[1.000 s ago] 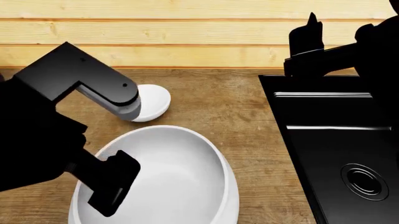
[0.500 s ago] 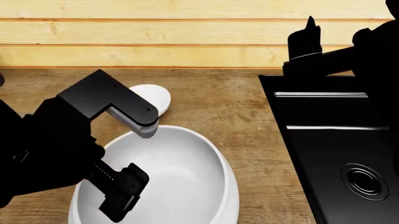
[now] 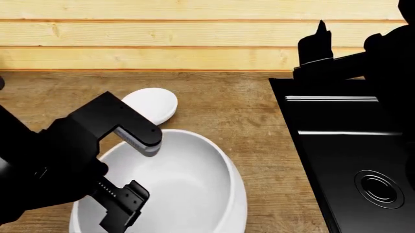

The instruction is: Stack the bowls in the sink.

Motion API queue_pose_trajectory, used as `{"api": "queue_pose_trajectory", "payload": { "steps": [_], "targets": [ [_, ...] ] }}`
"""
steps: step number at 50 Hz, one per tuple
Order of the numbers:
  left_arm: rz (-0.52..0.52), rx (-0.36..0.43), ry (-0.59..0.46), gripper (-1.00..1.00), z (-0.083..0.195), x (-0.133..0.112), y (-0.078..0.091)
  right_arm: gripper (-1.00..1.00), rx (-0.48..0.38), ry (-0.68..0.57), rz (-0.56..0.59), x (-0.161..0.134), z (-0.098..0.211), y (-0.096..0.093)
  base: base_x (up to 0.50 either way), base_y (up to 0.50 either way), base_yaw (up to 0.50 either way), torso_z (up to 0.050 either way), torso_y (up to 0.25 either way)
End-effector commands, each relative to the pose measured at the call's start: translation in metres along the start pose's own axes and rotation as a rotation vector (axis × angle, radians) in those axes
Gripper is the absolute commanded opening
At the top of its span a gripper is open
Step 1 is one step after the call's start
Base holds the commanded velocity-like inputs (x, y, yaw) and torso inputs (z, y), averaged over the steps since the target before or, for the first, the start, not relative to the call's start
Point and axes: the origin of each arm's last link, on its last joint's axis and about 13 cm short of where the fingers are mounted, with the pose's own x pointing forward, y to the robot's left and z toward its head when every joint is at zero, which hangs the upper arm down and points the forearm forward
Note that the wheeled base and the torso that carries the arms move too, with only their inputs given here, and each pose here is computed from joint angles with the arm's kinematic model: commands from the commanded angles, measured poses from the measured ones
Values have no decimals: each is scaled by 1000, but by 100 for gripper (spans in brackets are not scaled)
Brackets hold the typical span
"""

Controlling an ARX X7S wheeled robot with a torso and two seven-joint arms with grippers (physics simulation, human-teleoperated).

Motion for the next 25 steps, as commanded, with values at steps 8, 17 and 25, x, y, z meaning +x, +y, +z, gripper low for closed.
{"api": "queue_pose_trajectory", "payload": {
  "steps": [8,17,25],
  "targets": [
    [4,-1,44,-100,-5,8,-2,100,0,2,0,-1,-2,0,0,0,0,-2,0],
    [7,6,33,-100,-4,5,-1,100,0,4,2,1,-3,1,0,0,0,0,0],
    [63,5,-73,-100,5,-12,5,100,10,4,3,2,-2,1,0,0,0,0,0]
  ]
}}
